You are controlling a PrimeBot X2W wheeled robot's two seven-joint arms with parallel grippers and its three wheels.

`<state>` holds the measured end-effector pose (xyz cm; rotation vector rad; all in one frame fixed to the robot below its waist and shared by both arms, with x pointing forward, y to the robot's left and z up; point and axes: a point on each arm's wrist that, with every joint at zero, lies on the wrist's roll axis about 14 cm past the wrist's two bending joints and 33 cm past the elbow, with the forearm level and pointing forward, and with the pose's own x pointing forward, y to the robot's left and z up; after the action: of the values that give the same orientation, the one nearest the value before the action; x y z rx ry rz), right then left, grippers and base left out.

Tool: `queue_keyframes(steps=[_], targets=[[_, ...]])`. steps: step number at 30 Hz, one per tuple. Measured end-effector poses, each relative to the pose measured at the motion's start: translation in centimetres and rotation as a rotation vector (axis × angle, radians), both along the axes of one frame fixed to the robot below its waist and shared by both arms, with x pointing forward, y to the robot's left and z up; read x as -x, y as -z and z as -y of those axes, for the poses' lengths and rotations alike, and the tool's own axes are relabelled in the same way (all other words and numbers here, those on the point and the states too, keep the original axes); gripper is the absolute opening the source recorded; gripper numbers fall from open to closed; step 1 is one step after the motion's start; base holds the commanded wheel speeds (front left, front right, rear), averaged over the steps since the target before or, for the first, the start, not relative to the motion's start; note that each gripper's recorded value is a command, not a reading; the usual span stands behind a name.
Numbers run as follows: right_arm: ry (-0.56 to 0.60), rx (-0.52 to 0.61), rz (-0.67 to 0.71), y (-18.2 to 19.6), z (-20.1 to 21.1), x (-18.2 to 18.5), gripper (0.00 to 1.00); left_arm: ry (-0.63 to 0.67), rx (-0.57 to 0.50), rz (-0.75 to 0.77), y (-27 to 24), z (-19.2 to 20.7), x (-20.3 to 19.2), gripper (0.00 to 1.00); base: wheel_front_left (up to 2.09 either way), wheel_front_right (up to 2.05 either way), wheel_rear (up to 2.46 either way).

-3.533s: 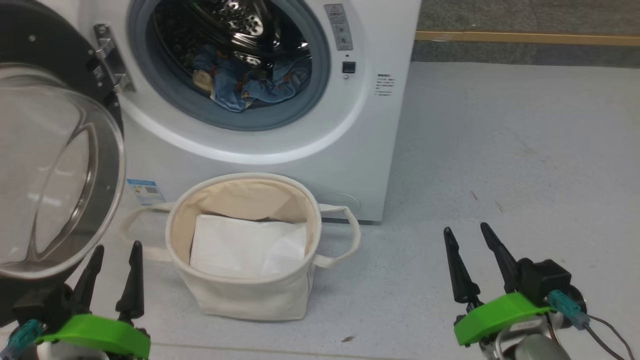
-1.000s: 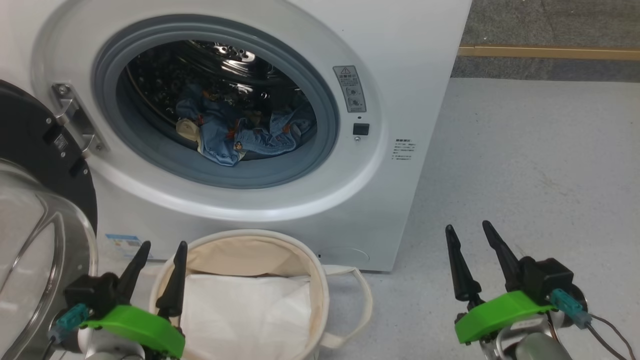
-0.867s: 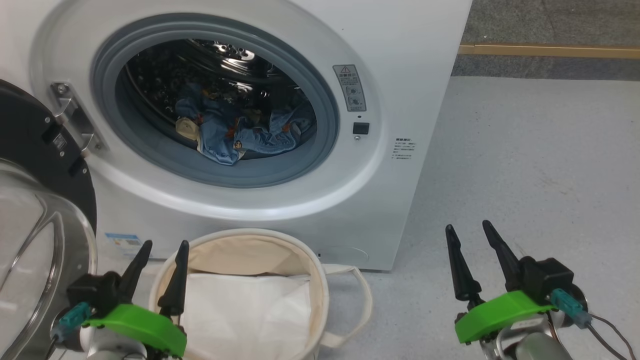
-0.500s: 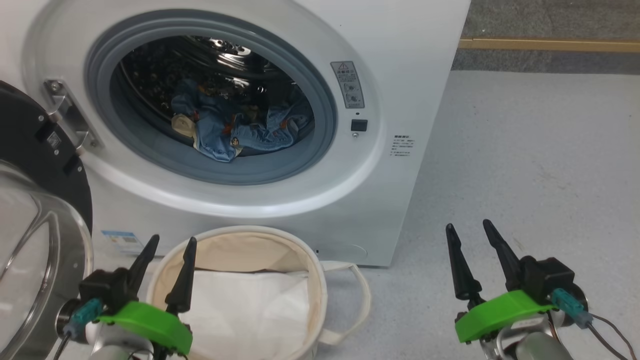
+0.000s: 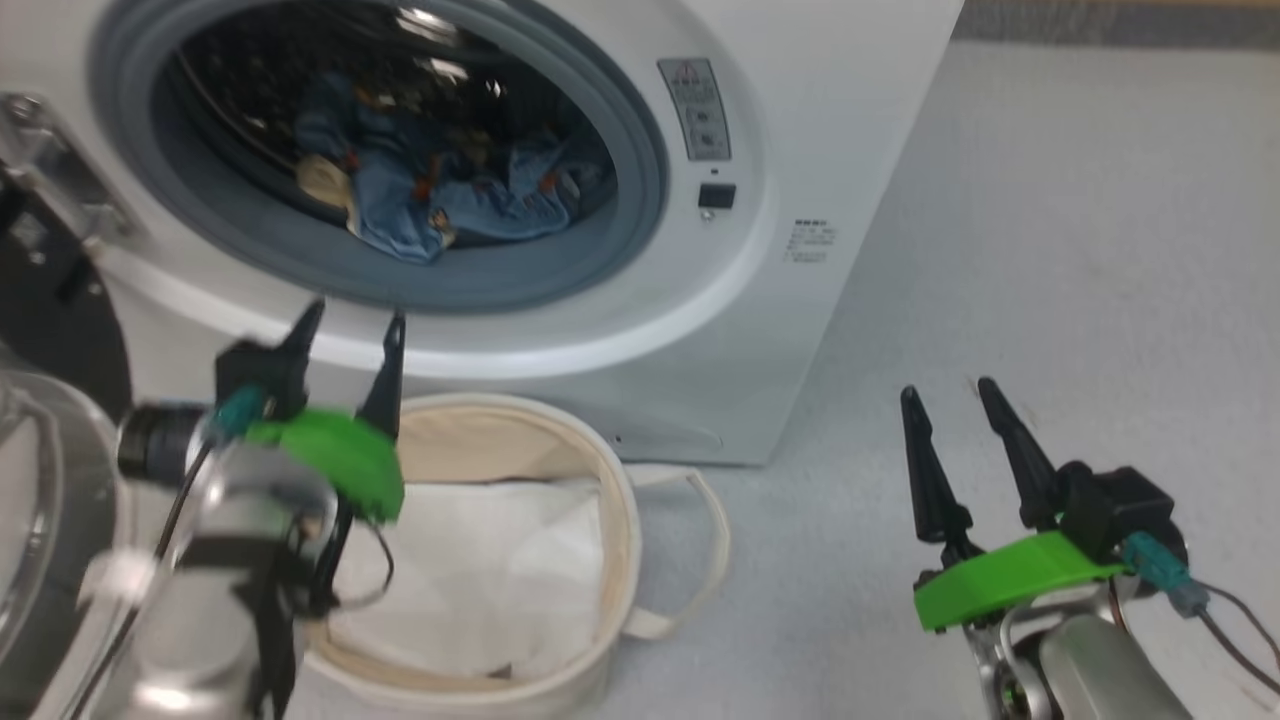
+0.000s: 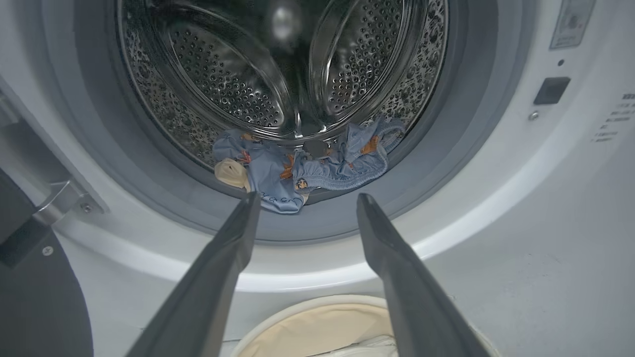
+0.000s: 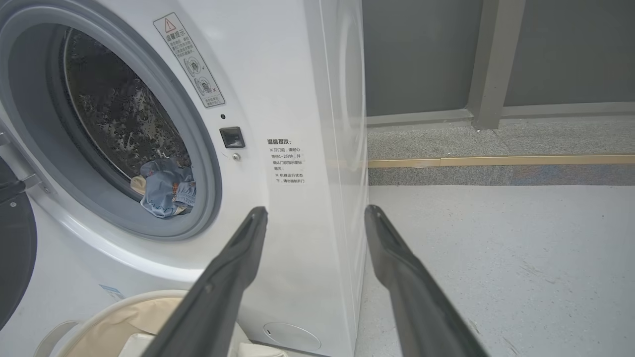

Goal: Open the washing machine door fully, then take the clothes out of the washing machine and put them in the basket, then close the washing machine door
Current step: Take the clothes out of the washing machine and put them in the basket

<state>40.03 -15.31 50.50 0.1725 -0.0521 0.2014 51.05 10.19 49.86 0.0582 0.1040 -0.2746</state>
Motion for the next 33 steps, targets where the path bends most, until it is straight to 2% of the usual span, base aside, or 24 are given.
queue_keyframes(steps=[10, 21, 33], targets=[[0.053, 0.0, -0.043, 1.8, 1.6, -2.0, 1.0, -0.041, -0.213, -0.142, 3.4, 2.0, -7.3, 1.0, 0.0, 0.0, 0.0], [0.117, 0.027, -0.098, 4.2, 4.0, -3.6, 1.0, -0.097, -0.309, -0.204, 4.0, 3.4, -14.6, 1.0, 0.0, 0.0, 0.0], [0.143, 0.035, -0.146, 6.9, 4.9, -5.4, 1.0, -0.123, -0.368, -0.355, 8.6, 2.8, -17.7, 1.0, 0.0, 0.0, 0.0]])
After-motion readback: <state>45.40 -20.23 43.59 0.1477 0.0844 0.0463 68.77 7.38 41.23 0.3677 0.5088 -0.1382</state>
